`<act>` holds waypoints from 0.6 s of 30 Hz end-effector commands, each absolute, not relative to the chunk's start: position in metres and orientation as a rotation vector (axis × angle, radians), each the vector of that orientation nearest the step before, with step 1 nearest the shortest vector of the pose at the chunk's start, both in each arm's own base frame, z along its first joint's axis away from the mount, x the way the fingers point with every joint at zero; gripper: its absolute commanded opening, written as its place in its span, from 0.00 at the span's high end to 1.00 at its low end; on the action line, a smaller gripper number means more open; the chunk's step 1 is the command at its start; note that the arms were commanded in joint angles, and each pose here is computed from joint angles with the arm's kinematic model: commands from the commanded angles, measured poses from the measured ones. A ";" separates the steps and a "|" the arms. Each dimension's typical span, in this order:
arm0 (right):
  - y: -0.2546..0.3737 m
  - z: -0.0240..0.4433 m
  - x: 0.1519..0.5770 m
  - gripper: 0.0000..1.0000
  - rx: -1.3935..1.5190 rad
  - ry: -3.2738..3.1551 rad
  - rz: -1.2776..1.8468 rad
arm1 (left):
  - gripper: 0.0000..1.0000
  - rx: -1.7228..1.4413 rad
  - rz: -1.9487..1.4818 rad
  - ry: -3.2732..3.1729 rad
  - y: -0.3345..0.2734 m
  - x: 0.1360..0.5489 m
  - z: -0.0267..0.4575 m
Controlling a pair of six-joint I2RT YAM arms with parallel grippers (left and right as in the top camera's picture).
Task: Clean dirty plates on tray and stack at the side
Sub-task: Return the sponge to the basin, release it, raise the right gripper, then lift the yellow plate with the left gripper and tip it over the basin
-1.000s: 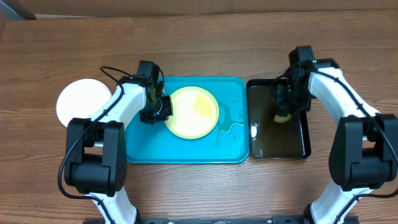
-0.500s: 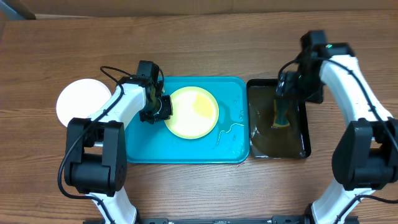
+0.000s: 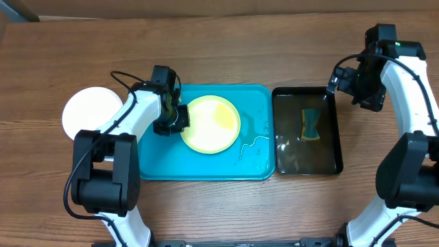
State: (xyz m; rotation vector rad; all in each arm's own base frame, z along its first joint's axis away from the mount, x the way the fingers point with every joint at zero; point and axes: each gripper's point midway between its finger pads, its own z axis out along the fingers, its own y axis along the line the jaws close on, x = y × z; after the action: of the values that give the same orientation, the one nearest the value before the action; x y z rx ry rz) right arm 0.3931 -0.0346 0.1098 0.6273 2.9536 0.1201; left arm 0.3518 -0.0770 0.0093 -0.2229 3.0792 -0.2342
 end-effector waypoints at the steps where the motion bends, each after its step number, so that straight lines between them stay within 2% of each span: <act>1: -0.034 0.117 0.399 0.00 0.624 2.919 0.122 | 0.96 -0.165 -0.112 3.015 -0.071 0.361 0.031; 10: -0.035 0.119 0.409 0.00 0.612 2.877 0.126 | 0.96 -0.052 0.110 2.845 -0.083 0.364 0.081; 18: -0.036 0.120 0.411 0.00 0.610 2.868 0.127 | 0.96 -0.014 0.099 2.789 -0.098 0.368 0.102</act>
State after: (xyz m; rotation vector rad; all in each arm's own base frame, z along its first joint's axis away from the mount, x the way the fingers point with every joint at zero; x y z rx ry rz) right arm 0.4068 -0.0362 0.1119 0.6116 2.8988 0.1257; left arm 0.3559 -0.0988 0.0777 0.0177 2.8615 0.0876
